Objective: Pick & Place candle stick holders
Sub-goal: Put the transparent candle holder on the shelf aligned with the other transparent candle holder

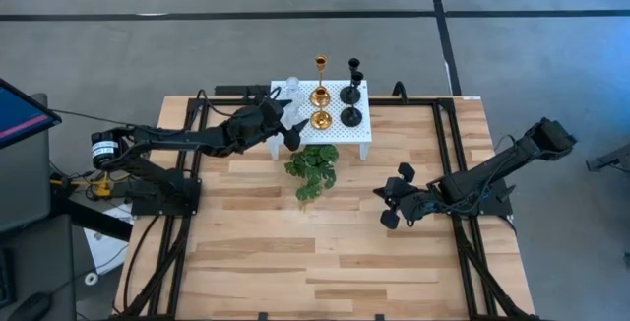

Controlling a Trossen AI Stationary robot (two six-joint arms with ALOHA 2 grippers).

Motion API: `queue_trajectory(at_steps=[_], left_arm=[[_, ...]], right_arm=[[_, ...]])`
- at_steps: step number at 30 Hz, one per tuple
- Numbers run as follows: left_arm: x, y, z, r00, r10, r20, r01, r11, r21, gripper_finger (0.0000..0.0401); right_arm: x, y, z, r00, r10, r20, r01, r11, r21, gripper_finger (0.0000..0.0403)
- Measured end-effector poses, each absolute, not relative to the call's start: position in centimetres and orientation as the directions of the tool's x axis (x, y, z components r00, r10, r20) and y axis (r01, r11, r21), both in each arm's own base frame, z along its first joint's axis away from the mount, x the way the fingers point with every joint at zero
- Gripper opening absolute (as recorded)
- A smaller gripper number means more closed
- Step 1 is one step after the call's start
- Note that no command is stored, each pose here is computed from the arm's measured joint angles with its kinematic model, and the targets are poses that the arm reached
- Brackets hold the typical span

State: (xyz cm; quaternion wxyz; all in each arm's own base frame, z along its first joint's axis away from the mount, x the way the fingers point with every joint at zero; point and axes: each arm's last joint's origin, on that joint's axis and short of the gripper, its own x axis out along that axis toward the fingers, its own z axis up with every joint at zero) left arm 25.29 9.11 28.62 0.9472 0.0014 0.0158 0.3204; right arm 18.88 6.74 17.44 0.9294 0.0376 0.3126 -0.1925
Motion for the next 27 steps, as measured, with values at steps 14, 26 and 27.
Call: queue_trajectory(at_steps=[14,26,27], left_arm=[[23.6,6.8,32.1,0.902,0.404,0.151,-0.416,0.908,0.051,0.0392],[21.7,3.9,33.7,0.912,0.375,0.166,-0.389,0.919,0.062,0.0392],[22.0,3.5,33.4,0.927,0.343,0.153,-0.355,0.933,0.059,0.0392]], right_arm=[[18.9,6.7,17.4,0.730,-0.334,-0.596,0.381,0.923,-0.051,0.0000],[18.9,6.7,17.4,0.731,-0.334,-0.595,0.382,0.923,-0.050,0.0000],[18.9,6.7,17.4,0.731,-0.334,-0.595,0.382,0.923,-0.050,0.0000]])
